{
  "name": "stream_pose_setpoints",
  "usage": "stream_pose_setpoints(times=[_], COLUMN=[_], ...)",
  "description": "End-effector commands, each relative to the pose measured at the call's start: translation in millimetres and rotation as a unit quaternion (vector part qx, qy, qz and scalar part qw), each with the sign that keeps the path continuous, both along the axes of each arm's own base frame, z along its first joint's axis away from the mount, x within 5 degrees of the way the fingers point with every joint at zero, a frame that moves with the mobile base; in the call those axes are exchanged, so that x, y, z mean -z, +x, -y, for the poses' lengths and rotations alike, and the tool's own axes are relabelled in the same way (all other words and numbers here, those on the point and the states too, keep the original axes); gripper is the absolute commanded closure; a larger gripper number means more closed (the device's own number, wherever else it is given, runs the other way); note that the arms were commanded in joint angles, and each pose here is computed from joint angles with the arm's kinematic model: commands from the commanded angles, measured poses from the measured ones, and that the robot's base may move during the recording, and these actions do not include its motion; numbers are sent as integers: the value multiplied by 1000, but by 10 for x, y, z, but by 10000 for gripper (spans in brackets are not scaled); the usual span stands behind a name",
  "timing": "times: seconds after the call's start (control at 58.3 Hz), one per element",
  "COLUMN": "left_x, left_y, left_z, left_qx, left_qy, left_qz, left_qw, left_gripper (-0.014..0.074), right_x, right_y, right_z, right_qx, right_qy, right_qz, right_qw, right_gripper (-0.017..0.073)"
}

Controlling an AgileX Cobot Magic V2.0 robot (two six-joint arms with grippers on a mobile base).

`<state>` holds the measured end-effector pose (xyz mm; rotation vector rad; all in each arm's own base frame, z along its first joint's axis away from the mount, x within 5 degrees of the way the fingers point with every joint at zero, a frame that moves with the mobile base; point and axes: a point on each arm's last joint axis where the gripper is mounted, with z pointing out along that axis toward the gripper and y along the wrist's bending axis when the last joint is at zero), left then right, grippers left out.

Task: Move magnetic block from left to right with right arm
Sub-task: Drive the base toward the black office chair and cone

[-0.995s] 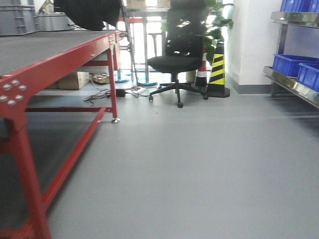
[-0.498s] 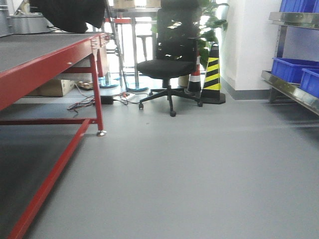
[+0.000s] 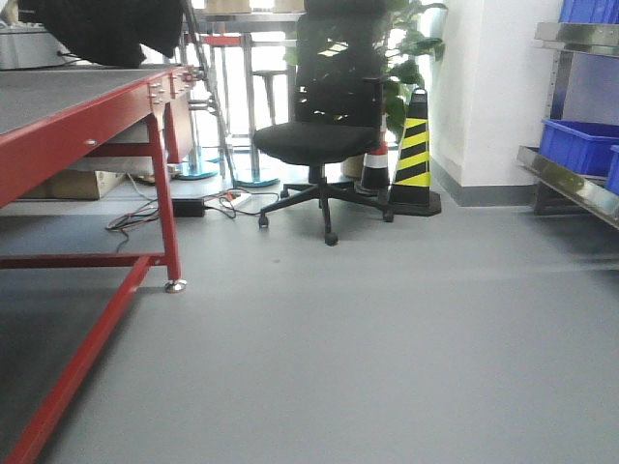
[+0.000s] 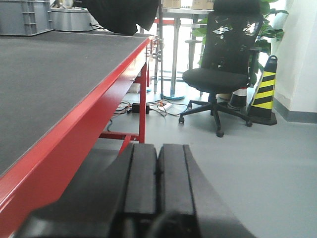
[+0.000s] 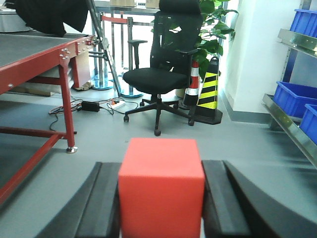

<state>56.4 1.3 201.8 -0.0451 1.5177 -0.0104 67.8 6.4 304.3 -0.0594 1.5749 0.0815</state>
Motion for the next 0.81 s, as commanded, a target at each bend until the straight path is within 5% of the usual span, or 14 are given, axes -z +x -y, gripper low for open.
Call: stream_pose_setpoints(times=[0.0,0.789], left_x=[-45,-45], left_y=[-9,-9], left_z=[-3,-3], left_qx=[-2,-2], left_qy=[-3,-3], left_qz=[41,41], left_qw=[999,999], left_gripper=[711,711], right_x=[-171,-171], right_y=[-12,-12], right_z=[9,9], right_qx=[5,5], right_qy=[4,4], right_qz=[53,53], right_qw=[999,999], right_gripper=[306,306])
